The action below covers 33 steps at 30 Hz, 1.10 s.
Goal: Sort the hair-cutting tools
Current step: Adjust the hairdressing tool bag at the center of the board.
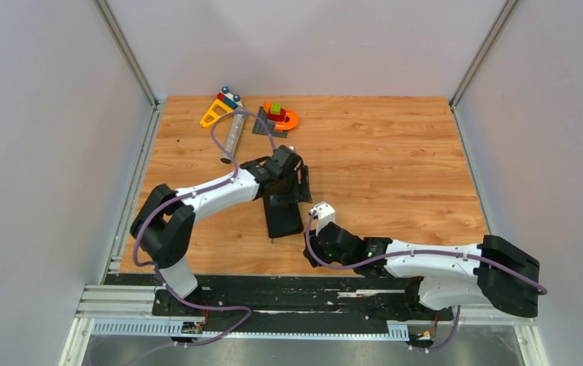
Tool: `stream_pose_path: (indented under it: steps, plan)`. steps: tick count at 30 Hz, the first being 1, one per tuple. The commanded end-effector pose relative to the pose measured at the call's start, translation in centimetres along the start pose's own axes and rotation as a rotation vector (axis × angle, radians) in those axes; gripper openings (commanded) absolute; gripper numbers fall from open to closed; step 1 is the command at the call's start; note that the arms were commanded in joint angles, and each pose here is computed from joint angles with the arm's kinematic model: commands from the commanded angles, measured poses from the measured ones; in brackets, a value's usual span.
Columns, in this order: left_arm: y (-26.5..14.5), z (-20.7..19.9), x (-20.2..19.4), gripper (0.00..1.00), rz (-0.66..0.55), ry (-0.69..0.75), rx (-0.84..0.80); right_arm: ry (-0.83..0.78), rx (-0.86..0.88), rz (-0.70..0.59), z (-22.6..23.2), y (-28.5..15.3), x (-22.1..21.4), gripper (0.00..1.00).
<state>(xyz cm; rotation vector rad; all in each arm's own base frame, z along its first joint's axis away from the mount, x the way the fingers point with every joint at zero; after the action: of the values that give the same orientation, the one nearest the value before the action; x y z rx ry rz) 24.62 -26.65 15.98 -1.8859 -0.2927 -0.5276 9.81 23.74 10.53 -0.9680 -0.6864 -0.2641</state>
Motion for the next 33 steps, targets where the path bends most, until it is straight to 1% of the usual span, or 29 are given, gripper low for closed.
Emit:
stream_pose_path:
  steps: [1, 2, 4, 5, 6, 9, 11, 12, 13, 14, 15, 18, 21, 24, 26, 29, 33]
  plan:
    - [1.3, -2.9, 0.6, 0.81, 0.050, 0.070, -0.168, 0.040, 0.021, -0.092, 0.9, -0.1, 1.7, 0.44]
    - [1.2, -3.0, 0.6, 0.83, 0.060, 0.075, -0.171, 0.037, 0.030, -0.088, 1.2, 0.0, 1.9, 0.45]
    - [0.5, -2.9, 1.3, 0.88, 0.035, 0.088, -0.163, 0.031, 0.051, -0.076, 1.8, 0.2, 2.1, 0.46]
    - [-0.5, -2.7, 2.2, 0.92, 0.000, 0.084, -0.171, 0.030, 0.062, -0.070, 2.2, 0.3, 2.3, 0.47]
    - [-1.1, -2.5, 2.7, 0.94, -0.017, 0.076, -0.178, 0.030, 0.074, -0.065, 2.5, 0.5, 2.4, 0.47]
    - [-5.1, -0.6, 5.2, 0.99, -0.131, 0.014, -0.213, 0.025, 0.114, -0.052, 3.7, 0.8, 3.0, 0.47]
    - [-7.2, 1.3, 6.1, 1.00, -0.192, -0.032, -0.207, 0.009, 0.126, -0.029, 4.4, 1.3, 3.3, 0.48]
    - [-7.4, 2.2, 5.8, 1.00, -0.191, -0.050, -0.192, 0.006, 0.131, -0.022, 4.9, 1.5, 3.5, 0.48]
    - [-8.5, 3.5, 6.3, 1.00, -0.229, -0.077, -0.178, 0.003, 0.135, -0.015, 5.2, 1.8, 3.7, 0.48]
    - [-8.4, 4.5, 5.6, 1.00, -0.215, -0.092, -0.156, 0.004, 0.139, -0.013, 5.6, 2.0, 3.9, 0.48]
    - [-8.9, 5.6, 5.8, 0.98, -0.231, -0.114, -0.138, 0.004, 0.139, -0.012, 5.9, 2.3, 4.1, 0.48]
    - [-7.6, 8.6, 4.5, 0.95, -0.174, -0.189, -0.112, -0.010, 0.146, -0.013, 6.8, 3.3, 4.6, 0.48]
    - [-5.9, 9.3, 3.6, 0.92, -0.127, -0.219, -0.157, -0.034, 0.138, -0.020, 7.7, 4.4, 5.1, 0.48]
    - [-4.0, 9.5, 2.7, 0.92, -0.067, -0.242, -0.184, -0.043, 0.119, -0.024, 8.4, 5.4, 5.2, 0.48]
    - [-3.1, 9.6, 2.4, 0.92, -0.046, -0.245, -0.195, -0.041, 0.103, -0.024, 8.9, 6.1, 5.3, 0.44]
    - [-2.2, 9.8, 2.1, 0.92, -0.028, -0.248, -0.193, -0.042, 0.020, -0.023, 8.7, 7.2, 4.9, 0.37]
    - [-1.1, 10.3, 1.2, 0.92, 0.003, -0.262, -0.171, -0.035, -0.067, -0.057, 8.4, 8.1, 4.8, 0.34]
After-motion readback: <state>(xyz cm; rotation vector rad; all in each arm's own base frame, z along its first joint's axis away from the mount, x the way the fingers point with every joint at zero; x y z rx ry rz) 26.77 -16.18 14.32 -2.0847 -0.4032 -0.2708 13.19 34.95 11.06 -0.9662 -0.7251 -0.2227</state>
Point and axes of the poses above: each gripper's point midway between its finger pads, its own y axis out along the fingers, its own z axis along the line the jaws close on, x = y × z, the point moved 8 cm from there along -y, back along the fingers, and after that the axes turned 11 degrees about y, right-handed, at the moved point
